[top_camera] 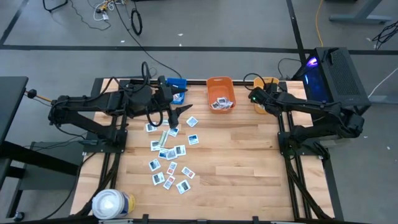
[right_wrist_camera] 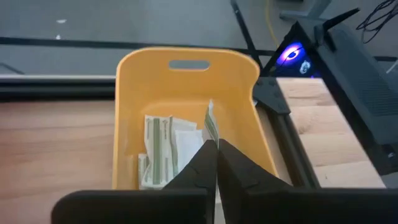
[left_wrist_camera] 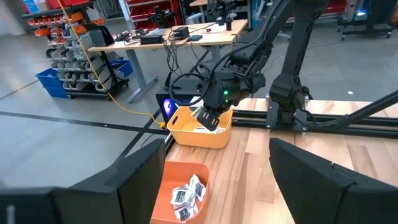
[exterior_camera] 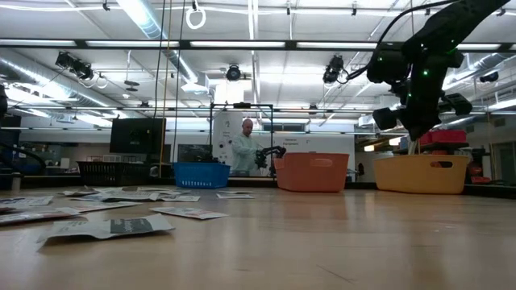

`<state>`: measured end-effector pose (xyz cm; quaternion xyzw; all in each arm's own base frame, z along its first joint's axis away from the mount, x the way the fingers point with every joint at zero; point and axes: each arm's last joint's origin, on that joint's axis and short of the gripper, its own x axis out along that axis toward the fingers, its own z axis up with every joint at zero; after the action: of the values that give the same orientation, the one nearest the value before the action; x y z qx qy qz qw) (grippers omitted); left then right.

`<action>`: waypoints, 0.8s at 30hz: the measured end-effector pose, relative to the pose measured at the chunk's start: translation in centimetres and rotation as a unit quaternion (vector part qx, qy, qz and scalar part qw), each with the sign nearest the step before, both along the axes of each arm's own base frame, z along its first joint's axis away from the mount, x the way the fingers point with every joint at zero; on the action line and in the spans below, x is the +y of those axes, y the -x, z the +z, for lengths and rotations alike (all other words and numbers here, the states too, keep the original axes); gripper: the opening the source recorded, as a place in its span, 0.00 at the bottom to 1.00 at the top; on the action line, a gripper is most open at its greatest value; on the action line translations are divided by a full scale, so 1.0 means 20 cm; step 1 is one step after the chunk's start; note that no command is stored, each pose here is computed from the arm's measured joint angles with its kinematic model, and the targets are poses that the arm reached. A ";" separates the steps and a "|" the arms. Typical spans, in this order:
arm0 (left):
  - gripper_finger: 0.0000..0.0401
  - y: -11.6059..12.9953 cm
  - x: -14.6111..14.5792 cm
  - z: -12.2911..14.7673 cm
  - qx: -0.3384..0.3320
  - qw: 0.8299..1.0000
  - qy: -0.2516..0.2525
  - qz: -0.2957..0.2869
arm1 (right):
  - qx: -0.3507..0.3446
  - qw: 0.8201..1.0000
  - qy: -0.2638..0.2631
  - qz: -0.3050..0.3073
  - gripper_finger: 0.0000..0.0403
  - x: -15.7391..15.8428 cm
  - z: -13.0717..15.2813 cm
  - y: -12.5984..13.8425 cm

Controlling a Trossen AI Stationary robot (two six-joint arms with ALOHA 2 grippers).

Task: Pick & Place First Aid Supplies
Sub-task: Put the bandage into the yellow bin, then put the towelette pack into the orange bin

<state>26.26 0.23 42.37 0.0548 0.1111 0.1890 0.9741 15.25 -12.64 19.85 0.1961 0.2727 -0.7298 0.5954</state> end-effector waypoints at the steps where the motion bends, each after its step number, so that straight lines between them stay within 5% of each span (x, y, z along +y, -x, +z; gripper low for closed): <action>1: 0.73 0.00 0.00 0.00 0.000 1.000 0.000 0.000 | 0.000 1.000 0.001 -0.001 0.05 0.00 0.00 0.00; 7: 0.73 0.00 0.00 0.00 -0.001 1.000 0.003 0.001 | 0.005 1.000 -0.017 0.023 0.14 0.00 0.00 -0.01; 18: 0.73 0.00 0.00 0.00 -0.003 1.000 0.008 0.002 | -0.002 0.999 -0.024 0.031 0.57 0.00 0.00 -0.01; 24: 0.73 0.00 0.00 0.00 -0.003 1.000 0.007 0.002 | -0.007 0.999 -0.023 0.047 0.68 0.00 0.00 -0.03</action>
<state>26.28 0.24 42.36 0.0469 0.1098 0.1899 0.9745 15.87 -12.55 19.87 0.2017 0.2946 -0.6930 0.6263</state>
